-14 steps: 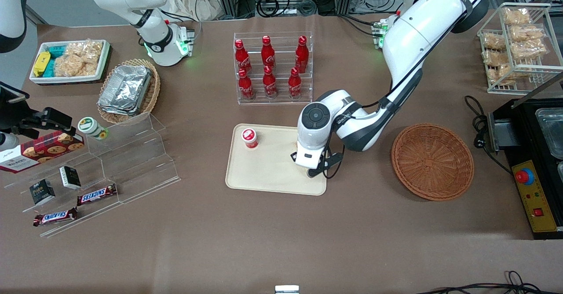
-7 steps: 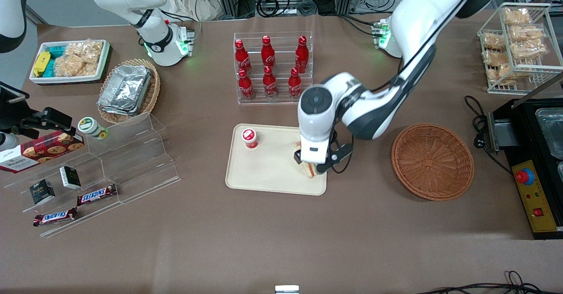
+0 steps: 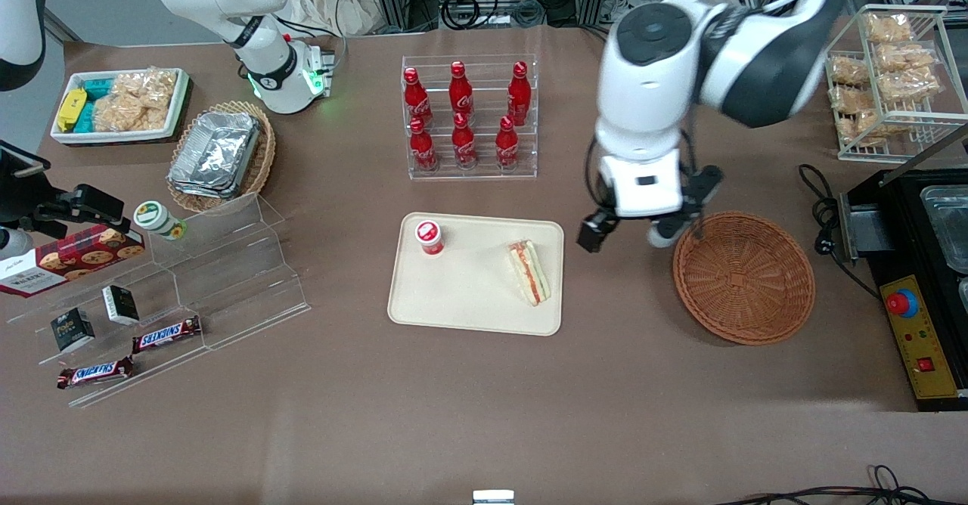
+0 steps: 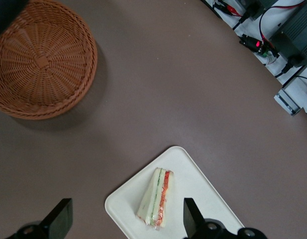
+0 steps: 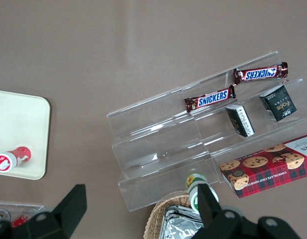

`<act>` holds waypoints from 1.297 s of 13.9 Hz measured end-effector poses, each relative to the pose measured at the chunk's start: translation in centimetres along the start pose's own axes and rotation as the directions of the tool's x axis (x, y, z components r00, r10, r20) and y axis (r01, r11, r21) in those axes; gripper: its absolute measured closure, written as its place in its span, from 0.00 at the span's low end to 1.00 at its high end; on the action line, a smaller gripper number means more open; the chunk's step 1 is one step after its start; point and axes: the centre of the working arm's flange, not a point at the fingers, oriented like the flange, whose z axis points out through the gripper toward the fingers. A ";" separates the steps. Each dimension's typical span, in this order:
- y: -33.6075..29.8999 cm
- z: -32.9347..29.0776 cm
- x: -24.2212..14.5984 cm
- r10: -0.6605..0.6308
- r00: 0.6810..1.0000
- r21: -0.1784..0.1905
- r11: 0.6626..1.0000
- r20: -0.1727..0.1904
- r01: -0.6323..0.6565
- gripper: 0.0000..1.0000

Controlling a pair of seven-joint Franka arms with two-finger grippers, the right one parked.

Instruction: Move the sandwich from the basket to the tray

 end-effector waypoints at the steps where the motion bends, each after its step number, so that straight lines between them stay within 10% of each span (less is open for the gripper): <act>1: -0.7 -0.2 1.7 0.015 1.000 -0.001 1.000 0.017 -0.015 0.00; 10: -9.7 1.1 16.2 0.368 0.910 0.012 0.926 0.191 -0.377 0.00; 18: -21.8 -2.1 22.5 0.587 0.793 -0.058 0.808 0.164 -0.587 0.00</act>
